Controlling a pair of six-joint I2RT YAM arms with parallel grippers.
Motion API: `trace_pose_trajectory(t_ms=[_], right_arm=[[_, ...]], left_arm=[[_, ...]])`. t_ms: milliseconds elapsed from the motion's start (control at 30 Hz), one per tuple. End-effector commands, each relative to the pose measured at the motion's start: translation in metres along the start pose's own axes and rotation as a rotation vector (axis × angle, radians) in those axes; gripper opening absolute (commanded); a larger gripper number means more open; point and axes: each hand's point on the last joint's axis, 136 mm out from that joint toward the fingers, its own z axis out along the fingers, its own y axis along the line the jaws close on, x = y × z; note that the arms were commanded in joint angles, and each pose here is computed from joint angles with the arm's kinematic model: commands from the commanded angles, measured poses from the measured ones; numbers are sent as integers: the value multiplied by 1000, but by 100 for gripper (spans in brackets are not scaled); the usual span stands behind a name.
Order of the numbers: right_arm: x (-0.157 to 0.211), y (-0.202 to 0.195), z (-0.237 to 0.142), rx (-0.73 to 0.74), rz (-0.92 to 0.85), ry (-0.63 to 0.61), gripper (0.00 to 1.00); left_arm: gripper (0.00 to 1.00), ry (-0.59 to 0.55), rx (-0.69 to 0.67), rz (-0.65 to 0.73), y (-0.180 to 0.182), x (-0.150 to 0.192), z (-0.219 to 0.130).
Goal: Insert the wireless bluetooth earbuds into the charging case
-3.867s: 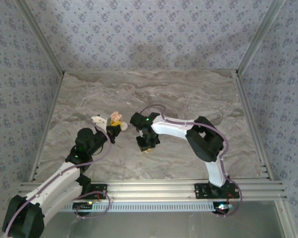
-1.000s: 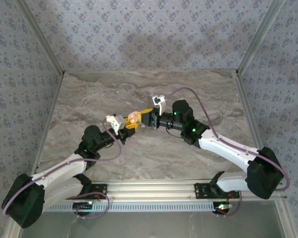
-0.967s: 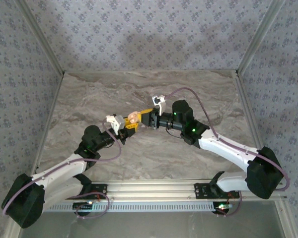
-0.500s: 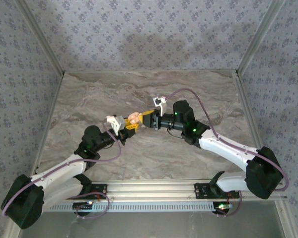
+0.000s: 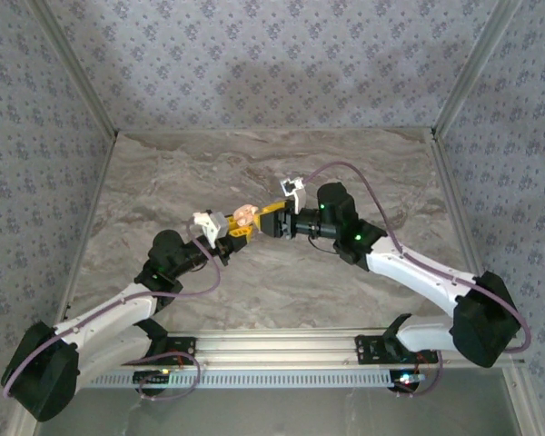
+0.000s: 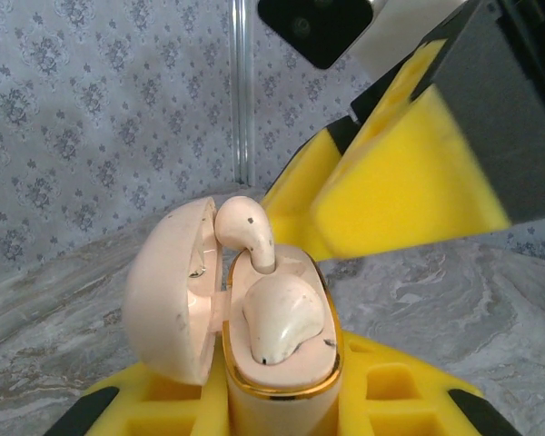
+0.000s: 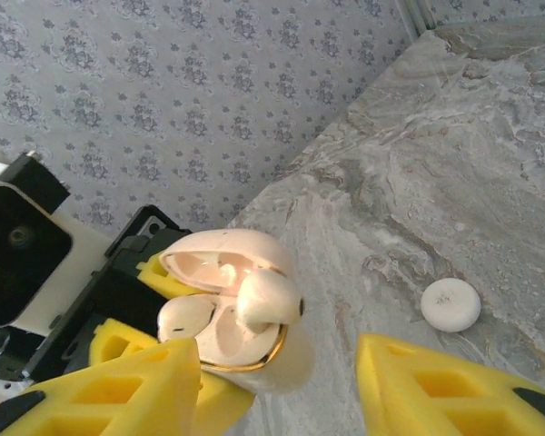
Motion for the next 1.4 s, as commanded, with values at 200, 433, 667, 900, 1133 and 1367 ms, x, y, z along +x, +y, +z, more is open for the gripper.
trace_pose_trajectory(t_ms=[200, 433, 667, 900, 1133, 1367], right_arm=[[-33, 15, -27, 11, -70, -64, 40], [-34, 13, -14, -18, -49, -35, 32], [-39, 10, -8, -43, -43, -35, 50], [-42, 13, 2, -119, -18, -16, 59], [-42, 22, 5, -183, -17, -7, 53], [-40, 22, -1, -172, -19, -11, 45]], left_arm=[[10, -67, 16, 49, -4, -27, 1], [10, -70, 28, 50, -5, -30, 2], [10, -70, 36, 51, -7, -31, 2], [10, -71, 43, 50, -8, -33, 3], [10, -67, 36, 52, -7, -32, 3], [10, -63, 27, 51, -6, -30, 3]])
